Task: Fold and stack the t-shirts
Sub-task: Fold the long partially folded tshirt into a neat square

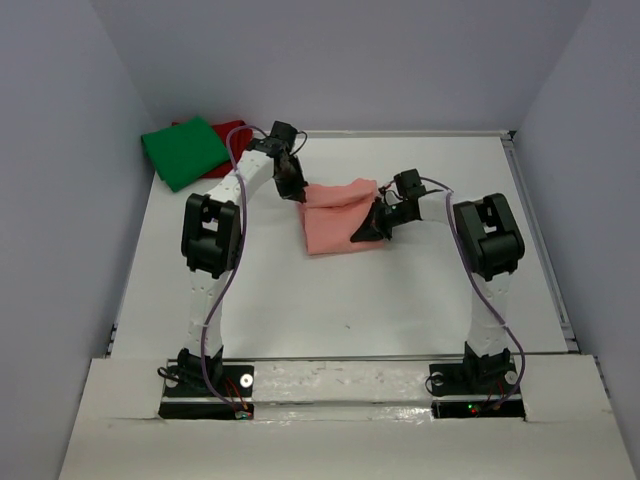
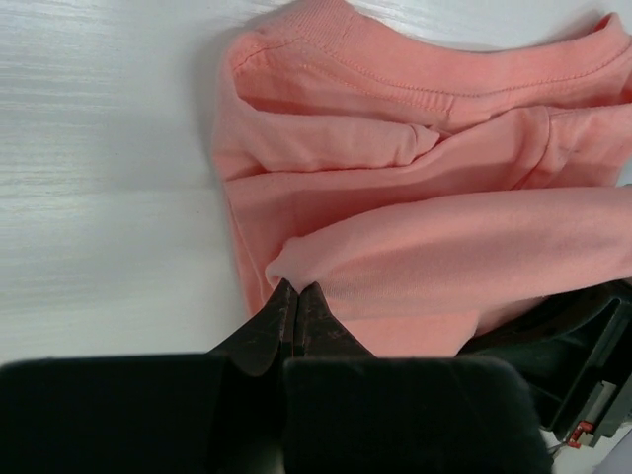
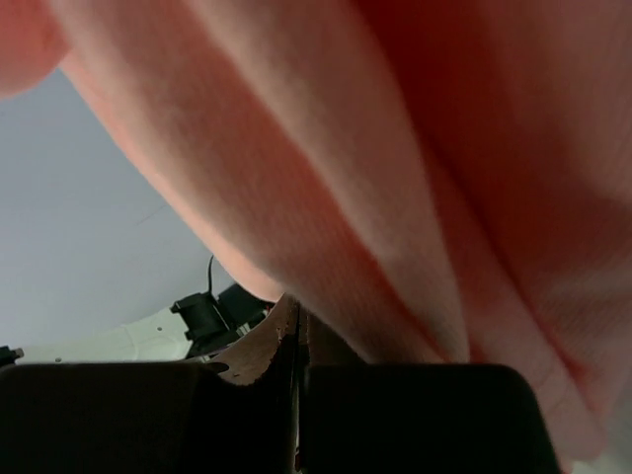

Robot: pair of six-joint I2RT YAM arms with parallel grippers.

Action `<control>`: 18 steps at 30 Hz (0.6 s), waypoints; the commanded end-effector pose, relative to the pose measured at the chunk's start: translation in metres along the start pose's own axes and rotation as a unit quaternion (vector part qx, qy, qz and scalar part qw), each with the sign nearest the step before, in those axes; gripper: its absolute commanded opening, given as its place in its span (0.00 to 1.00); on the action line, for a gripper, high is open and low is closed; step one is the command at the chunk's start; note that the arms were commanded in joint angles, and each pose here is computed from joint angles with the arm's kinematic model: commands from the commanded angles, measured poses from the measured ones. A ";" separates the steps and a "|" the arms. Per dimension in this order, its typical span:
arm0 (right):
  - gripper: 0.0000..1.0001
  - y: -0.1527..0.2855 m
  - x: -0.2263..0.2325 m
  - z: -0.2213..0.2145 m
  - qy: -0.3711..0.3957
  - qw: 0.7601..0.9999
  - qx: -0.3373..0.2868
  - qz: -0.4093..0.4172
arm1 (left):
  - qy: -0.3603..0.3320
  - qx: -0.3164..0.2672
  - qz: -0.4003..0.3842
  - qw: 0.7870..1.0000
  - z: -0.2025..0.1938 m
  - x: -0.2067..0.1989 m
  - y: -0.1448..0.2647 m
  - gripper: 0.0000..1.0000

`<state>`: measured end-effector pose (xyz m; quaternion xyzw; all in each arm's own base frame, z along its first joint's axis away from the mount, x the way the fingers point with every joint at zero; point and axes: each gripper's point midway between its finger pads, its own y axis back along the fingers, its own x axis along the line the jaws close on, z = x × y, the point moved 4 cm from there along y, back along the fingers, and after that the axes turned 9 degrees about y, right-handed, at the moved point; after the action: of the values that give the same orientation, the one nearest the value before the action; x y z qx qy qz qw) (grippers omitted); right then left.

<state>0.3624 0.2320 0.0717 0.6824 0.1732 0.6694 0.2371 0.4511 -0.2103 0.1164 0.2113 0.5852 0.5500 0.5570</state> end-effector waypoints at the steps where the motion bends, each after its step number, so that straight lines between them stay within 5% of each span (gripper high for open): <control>1: 0.00 -0.008 0.006 0.019 0.039 0.999 -0.023 0.003 | -0.006 -0.016 -0.007 1.000 0.005 -0.001 0.019 0.01; 7: 0.00 -0.014 -0.013 0.020 0.030 0.999 -0.016 -0.040 | -0.005 -0.018 -0.008 1.000 0.006 0.000 0.022 0.06; 13: 0.00 -0.014 -0.017 0.017 0.028 0.998 -0.013 -0.045 | -0.004 -0.085 -0.006 0.996 0.023 -0.005 0.057 0.57; 18: 0.00 -0.015 -0.018 0.017 0.025 0.999 -0.013 -0.046 | -0.011 -0.158 -0.008 0.987 0.036 -0.010 0.107 0.61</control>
<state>0.3739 0.2335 0.0595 0.6691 0.1876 0.6745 0.2492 0.4498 -0.1887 0.1337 0.1987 0.5508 0.5965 0.5489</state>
